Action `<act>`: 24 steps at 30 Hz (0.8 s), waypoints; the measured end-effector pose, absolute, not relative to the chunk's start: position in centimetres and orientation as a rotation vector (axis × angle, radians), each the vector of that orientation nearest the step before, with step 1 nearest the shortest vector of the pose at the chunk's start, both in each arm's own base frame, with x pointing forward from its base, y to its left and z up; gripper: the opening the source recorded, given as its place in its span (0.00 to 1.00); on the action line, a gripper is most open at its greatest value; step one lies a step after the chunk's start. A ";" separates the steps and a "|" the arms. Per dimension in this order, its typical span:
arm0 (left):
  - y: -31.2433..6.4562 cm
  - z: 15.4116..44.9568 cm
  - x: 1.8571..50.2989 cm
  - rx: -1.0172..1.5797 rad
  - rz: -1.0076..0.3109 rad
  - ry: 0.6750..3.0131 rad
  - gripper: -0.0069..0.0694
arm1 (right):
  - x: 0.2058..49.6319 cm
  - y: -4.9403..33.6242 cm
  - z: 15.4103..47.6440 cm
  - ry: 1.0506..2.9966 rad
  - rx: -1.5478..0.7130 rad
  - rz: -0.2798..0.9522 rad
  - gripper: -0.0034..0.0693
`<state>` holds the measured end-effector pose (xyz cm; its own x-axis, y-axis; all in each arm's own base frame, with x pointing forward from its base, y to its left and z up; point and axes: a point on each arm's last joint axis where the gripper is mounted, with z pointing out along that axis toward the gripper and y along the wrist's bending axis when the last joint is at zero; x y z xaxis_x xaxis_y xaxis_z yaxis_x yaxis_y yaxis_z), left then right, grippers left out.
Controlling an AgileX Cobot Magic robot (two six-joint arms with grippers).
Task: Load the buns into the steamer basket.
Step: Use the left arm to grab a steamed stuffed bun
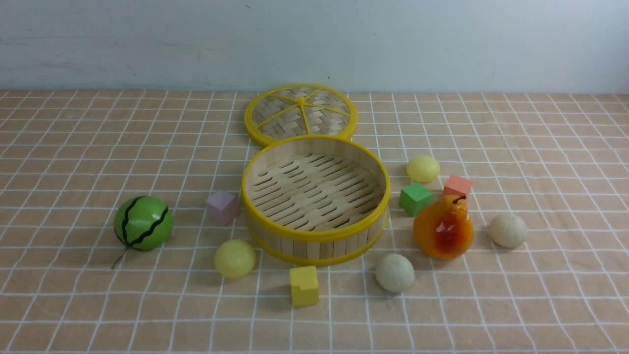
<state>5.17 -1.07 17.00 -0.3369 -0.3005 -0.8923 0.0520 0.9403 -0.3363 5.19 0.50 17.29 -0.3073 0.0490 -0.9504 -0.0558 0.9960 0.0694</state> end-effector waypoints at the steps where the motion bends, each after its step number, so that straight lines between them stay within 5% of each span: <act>1: -1.1 17.0 5.2 -0.182 -0.362 1.884 0.40 | 5.2 0.5 17.3 1.880 -0.005 0.104 0.38; 18: -1.1 17.0 5.2 -0.182 -0.362 1.882 0.40 | 5.2 0.5 17.3 1.880 -0.005 0.104 0.38; 21: -1.2 17.3 5.2 -0.233 -0.426 1.851 0.40 | 5.2 0.5 17.3 1.880 -0.004 0.105 0.38; 24: -1.4 18.2 5.4 -0.426 -0.648 1.733 0.40 | 5.2 0.5 17.3 1.880 -0.003 0.106 0.38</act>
<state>5.40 -1.43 18.21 -0.2555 -0.5939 -0.7629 0.0522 0.7794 -0.6243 5.18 0.51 17.29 -0.3074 0.0512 -0.9502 -0.0560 0.9958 0.0718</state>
